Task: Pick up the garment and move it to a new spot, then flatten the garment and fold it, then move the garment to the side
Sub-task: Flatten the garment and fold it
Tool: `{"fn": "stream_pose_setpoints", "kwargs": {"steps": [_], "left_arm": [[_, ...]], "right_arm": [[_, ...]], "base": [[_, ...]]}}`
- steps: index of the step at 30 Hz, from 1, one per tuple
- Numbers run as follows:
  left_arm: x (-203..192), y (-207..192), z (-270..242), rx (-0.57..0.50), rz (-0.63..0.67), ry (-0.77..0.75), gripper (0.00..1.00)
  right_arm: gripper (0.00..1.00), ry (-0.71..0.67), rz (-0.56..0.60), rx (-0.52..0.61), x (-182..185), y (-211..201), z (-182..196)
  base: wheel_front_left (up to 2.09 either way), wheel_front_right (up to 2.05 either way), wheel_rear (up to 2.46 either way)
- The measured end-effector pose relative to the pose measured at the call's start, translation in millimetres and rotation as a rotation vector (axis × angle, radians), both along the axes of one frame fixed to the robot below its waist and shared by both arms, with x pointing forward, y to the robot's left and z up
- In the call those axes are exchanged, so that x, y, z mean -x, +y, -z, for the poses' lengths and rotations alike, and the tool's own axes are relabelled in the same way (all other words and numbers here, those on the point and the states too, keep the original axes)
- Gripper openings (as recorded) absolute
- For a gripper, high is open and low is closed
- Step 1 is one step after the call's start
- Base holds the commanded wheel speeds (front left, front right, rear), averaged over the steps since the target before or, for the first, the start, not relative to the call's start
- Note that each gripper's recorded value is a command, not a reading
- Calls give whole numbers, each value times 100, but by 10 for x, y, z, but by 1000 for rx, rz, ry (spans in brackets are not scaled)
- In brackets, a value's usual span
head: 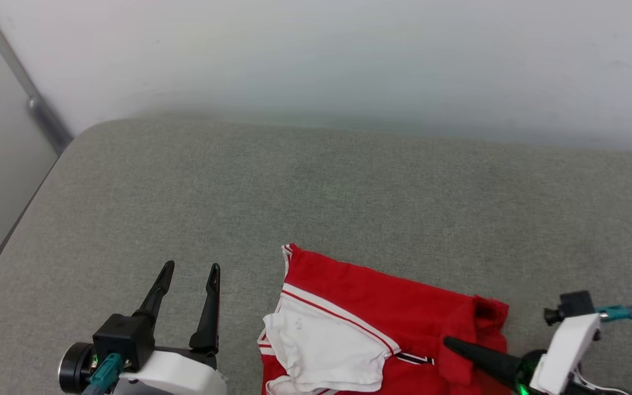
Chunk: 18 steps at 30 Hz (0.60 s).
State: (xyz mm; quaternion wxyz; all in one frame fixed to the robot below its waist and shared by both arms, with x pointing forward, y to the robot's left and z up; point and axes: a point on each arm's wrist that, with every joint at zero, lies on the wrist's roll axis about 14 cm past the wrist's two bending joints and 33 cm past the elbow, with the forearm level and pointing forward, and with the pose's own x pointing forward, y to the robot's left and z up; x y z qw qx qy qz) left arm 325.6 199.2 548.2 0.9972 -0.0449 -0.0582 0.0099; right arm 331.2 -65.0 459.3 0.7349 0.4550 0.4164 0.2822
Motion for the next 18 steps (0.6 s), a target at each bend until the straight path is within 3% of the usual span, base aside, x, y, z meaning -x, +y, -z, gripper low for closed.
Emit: {"fn": "stream_pose_setpoints", "kwargs": {"steps": [12,17,18], "left_arm": [[-189,112,97,26,-45,22,100],[-265,169,222,25,-67,55,100],[-279,171,244,28,-68,61,100]], "right_arm": [[0,27,-241,-131,-168,1218,24],[0,50,-307,-97,-145,1510,208],[15,62,-317,-86,-125,1538,265]], "base": [[0,0,0],[0,0,0],[0,0,0]]}}
